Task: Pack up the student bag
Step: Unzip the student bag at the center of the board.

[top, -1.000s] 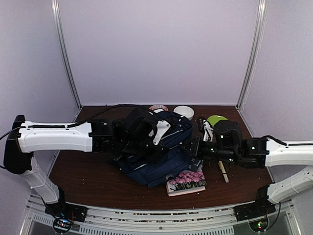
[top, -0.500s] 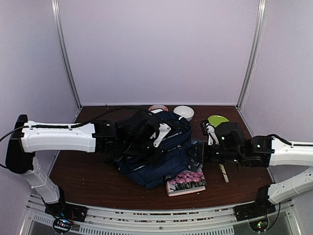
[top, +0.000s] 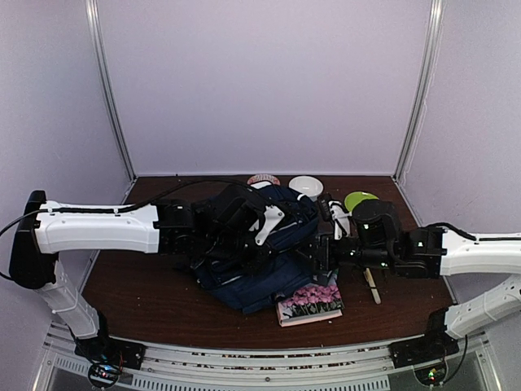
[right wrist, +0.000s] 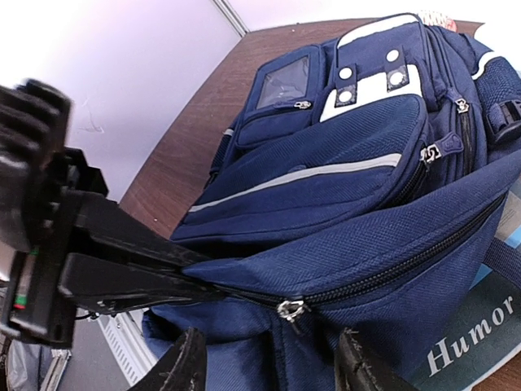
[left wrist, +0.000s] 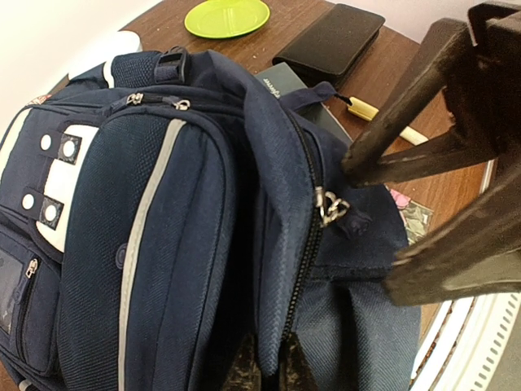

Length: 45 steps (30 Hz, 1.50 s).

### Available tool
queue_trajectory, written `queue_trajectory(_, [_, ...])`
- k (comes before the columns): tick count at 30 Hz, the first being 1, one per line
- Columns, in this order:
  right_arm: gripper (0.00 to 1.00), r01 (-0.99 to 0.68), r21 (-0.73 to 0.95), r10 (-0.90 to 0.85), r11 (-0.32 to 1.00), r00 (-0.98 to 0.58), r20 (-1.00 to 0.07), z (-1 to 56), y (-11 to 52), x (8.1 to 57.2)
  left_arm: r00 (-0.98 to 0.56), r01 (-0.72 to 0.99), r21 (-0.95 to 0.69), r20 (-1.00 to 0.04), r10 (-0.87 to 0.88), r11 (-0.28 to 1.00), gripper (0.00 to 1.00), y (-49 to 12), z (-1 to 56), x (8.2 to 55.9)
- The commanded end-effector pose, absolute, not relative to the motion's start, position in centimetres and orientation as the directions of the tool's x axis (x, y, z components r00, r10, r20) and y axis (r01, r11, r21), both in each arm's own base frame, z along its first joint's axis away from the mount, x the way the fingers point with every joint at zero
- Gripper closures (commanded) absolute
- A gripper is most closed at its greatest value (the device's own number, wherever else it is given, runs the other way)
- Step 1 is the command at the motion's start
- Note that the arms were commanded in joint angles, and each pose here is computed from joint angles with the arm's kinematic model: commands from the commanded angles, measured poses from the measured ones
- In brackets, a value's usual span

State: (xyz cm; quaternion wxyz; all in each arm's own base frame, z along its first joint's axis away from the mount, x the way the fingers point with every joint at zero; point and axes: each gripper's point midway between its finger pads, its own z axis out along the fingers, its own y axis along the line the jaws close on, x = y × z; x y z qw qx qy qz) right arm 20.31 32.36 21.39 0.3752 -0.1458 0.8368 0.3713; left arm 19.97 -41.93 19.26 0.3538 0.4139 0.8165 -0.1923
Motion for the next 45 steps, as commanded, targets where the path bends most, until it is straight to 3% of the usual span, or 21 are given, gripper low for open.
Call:
queue_trajectory(1, [0.48, -0.542, 0.504, 0.029, 0.672, -0.661, -0.750, 21.9, 33.1, 20.9, -0.373, 0.808, -0.039, -0.807, 0.458, 0.588, 1.00, -42.4, 23.2, 20.7])
queue_trajectory(5, [0.52, -0.525, 0.502, 0.029, 0.688, -0.670, -0.741, 21.0, 33.0, 21.1, -0.370, 0.807, -0.036, -0.809, 0.456, 0.590, 1.00, -42.1, 23.3, 20.6])
queue_trajectory(10, [0.66, -0.523, 0.503, 0.027, 0.688, -0.674, -0.738, 20.6, 33.0, 21.0, -0.370, 0.809, -0.041, -0.811, 0.453, 0.587, 1.00, -41.9, 23.5, 20.4])
queue_trajectory(17, [0.77, -0.513, 0.483, 0.016, 0.710, -0.674, -0.739, 20.0, 33.0, 21.4, -0.369, 0.809, -0.045, -0.815, 0.447, 0.586, 1.00, -41.7, 23.9, 20.3])
queue_trajectory(24, [0.99, -0.513, 0.487, 0.029, 0.707, -0.667, -0.744, 20.4, 32.9, 21.5, -0.370, 0.808, -0.046, -0.816, 0.444, 0.588, 1.00, -41.5, 24.0, 20.2])
queue_trajectory(40, [1.00, -0.418, 0.424, 0.090, 0.803, -0.620, -0.780, 21.6, 26.8, 23.0, -0.430, 0.722, 0.032, -0.762, 0.485, 0.691, 1.00, -34.9, 20.8, 19.9])
queue_trajectory(45, [1.00, -0.399, 0.447, 0.121, 0.800, -0.623, -0.773, 21.8, 27.0, 23.8, -0.425, 0.716, 0.001, -0.792, 0.438, 0.698, 1.00, -32.1, 21.3, 18.6])
